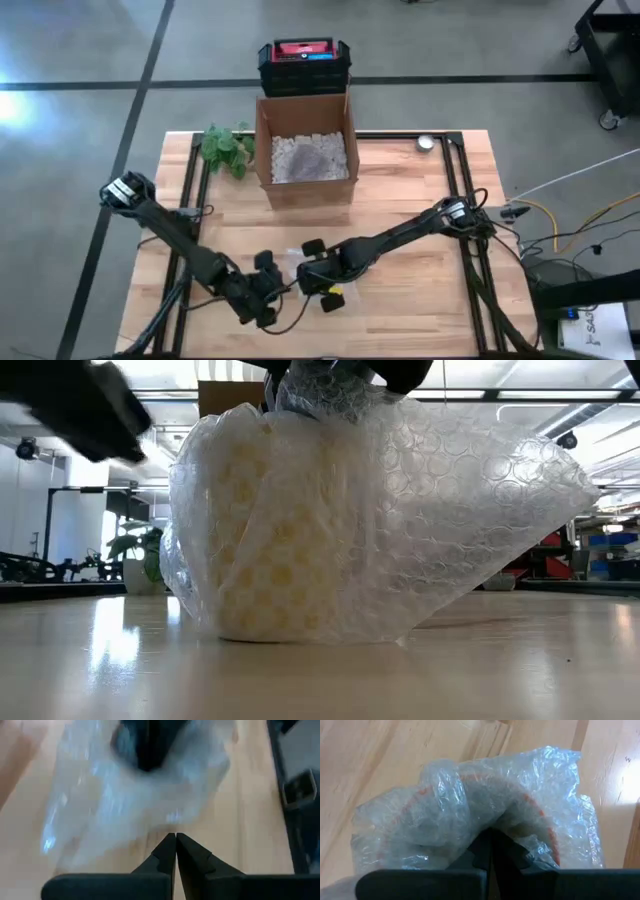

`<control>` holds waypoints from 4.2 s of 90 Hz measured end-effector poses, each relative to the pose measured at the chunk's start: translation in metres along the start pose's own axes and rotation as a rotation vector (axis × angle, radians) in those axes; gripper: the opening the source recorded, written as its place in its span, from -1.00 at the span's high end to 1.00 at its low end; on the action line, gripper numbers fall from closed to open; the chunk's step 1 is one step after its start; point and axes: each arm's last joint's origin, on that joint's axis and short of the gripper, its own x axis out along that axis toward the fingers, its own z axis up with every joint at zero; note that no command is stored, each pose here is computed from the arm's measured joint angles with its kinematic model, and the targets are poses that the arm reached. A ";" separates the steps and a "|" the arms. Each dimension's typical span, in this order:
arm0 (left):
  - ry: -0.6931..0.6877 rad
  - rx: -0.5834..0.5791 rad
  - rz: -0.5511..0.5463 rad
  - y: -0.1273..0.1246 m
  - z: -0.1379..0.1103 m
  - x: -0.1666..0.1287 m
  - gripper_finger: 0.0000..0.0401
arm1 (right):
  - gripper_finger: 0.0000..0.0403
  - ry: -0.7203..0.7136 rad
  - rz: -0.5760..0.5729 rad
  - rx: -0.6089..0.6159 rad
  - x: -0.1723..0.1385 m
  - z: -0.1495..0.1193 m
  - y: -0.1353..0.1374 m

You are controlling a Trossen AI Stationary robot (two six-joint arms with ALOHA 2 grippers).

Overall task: Wrap mug
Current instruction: Wrap the yellow mug using the bubble wrap

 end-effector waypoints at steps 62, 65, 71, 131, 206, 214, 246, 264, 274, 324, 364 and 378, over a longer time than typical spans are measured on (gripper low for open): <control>-0.036 0.041 -0.015 0.019 0.010 0.048 1.00 | 1.00 0.029 0.007 -0.033 -0.020 0.005 0.001; -0.039 0.042 -0.017 0.019 0.011 0.048 1.00 | 1.00 0.038 0.009 -0.035 -0.023 0.006 0.002; -0.044 0.042 -0.017 0.019 0.012 0.048 1.00 | 1.00 0.083 0.013 -0.020 -0.031 0.006 0.002; -0.076 0.046 -0.024 0.018 0.015 0.046 1.00 | 1.00 0.063 0.009 0.041 -0.093 0.002 0.027; -0.087 0.067 -0.026 0.019 0.018 0.042 1.00 | 1.00 0.032 -0.084 0.027 -0.034 0.000 0.019; -0.090 0.069 -0.027 0.019 0.018 0.042 1.00 | 1.00 0.034 -0.047 0.028 -0.026 -0.005 0.017; -0.133 0.047 -0.066 0.020 0.035 0.013 1.00 | 1.00 0.035 -0.035 0.016 -0.003 -0.012 0.014; -0.119 0.069 0.071 0.033 0.039 -0.015 1.00 | 1.00 0.013 -0.035 0.012 -0.007 -0.010 0.014; -0.119 0.096 0.169 0.043 0.036 -0.012 1.00 | 1.00 0.009 -0.033 0.013 -0.007 -0.009 0.014; -0.099 0.151 0.012 0.042 0.016 0.054 1.00 | 1.00 -0.007 -0.034 0.013 -0.010 -0.008 0.015; -0.072 0.135 0.008 0.044 0.012 0.058 1.00 | 1.00 -0.020 -0.045 0.030 -0.077 0.007 0.006; -0.071 0.135 0.007 0.044 0.012 0.058 1.00 | 1.00 -0.002 -0.052 0.043 -0.061 0.002 0.000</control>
